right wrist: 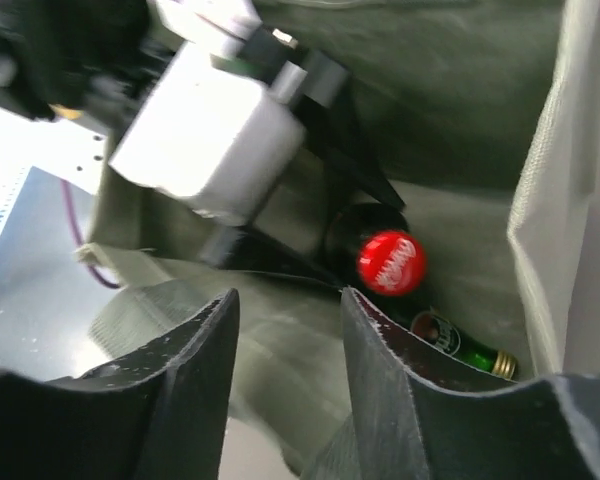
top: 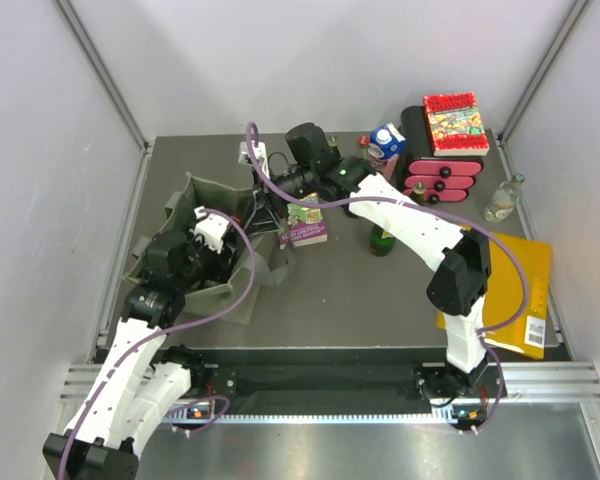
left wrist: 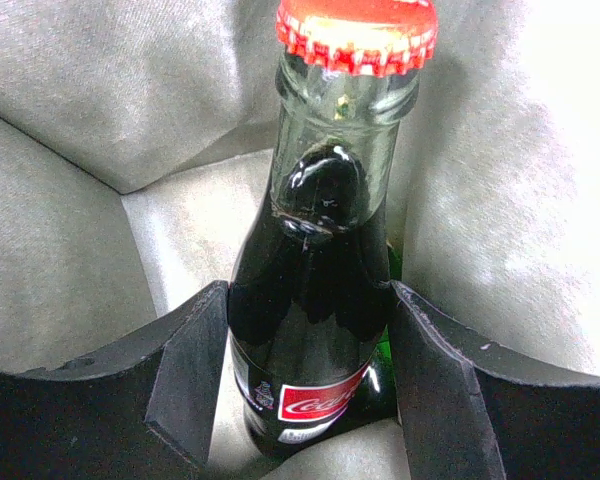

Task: Take the beverage out of the canvas bag
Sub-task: Take out the drink from the canvas bag.

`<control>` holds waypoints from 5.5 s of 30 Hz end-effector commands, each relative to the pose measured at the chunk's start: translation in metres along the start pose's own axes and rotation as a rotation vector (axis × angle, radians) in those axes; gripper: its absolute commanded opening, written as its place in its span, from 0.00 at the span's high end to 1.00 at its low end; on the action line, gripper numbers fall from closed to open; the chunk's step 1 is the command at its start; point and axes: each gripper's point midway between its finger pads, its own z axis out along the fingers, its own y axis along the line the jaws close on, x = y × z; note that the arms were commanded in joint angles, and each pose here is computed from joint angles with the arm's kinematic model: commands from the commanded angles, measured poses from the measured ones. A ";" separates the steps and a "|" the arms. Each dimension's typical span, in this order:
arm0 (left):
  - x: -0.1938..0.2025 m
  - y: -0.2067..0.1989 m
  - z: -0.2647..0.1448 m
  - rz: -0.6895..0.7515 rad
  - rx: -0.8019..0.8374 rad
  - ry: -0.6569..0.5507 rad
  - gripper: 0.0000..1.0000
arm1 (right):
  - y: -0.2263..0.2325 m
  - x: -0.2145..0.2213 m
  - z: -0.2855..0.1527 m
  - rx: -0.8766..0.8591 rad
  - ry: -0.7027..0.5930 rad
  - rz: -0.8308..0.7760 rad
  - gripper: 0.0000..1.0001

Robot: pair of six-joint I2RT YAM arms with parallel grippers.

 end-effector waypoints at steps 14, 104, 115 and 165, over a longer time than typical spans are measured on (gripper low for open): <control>-0.077 0.000 -0.022 0.019 0.009 -0.279 1.00 | -0.019 -0.019 0.032 0.099 -0.034 -0.068 0.46; -0.123 0.018 -0.080 -0.185 -0.125 -0.445 0.21 | -0.010 -0.102 0.023 0.131 -0.272 -0.111 1.00; -0.130 0.021 -0.123 -0.182 -0.185 -0.468 0.21 | 0.001 -0.144 -0.019 0.192 -0.354 -0.185 1.00; -0.130 0.011 -0.098 -0.381 -0.102 -0.453 0.20 | 0.155 -0.316 -0.227 0.360 -0.848 -0.611 1.00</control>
